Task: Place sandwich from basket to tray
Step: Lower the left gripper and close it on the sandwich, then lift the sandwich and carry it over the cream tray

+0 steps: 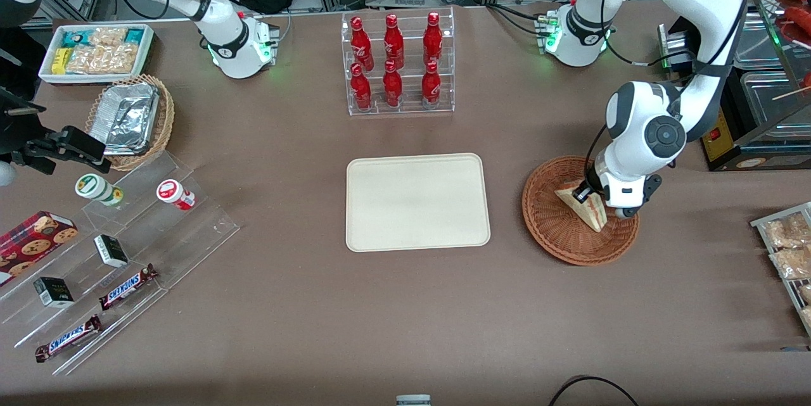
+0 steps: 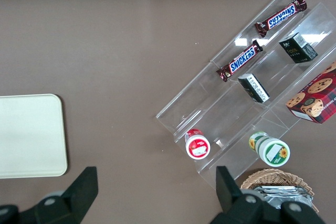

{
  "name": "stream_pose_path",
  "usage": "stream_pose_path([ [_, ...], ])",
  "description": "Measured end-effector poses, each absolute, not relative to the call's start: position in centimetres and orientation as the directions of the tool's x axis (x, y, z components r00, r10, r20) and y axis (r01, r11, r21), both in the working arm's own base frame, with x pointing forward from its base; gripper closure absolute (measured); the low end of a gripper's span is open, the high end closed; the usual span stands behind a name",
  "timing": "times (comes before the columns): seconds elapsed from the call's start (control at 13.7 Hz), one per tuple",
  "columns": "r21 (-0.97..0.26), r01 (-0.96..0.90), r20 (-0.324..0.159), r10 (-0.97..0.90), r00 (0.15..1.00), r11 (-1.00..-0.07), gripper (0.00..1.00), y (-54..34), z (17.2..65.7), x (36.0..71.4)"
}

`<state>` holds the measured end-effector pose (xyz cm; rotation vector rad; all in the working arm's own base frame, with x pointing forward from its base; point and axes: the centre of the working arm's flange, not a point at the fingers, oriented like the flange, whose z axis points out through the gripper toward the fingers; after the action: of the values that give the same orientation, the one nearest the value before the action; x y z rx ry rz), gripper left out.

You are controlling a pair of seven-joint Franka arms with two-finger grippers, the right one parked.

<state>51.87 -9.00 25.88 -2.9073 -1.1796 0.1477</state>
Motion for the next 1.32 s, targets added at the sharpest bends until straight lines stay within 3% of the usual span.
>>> stream_pose_path([
  [0.29, -0.085, 0.671, -0.108, 0.677, 0.728, -0.736, 0.77, -10.0, 30.5, 52.8],
  [0.44, -0.129, 0.632, -0.129, 0.644, 0.754, -0.764, 0.85, -12.2, 34.6, 53.7],
  [0.66, -0.148, 0.551, -0.136, 0.569, 0.811, -0.821, 0.86, -17.0, 37.7, 53.8],
  [0.95, -0.135, 0.387, -0.165, 0.406, 0.899, -0.912, 0.86, -24.7, 36.0, 53.3],
  [1.32, -0.103, 0.23, -0.189, 0.246, 0.951, -0.968, 0.86, -35.2, 32.7, 52.3],
])
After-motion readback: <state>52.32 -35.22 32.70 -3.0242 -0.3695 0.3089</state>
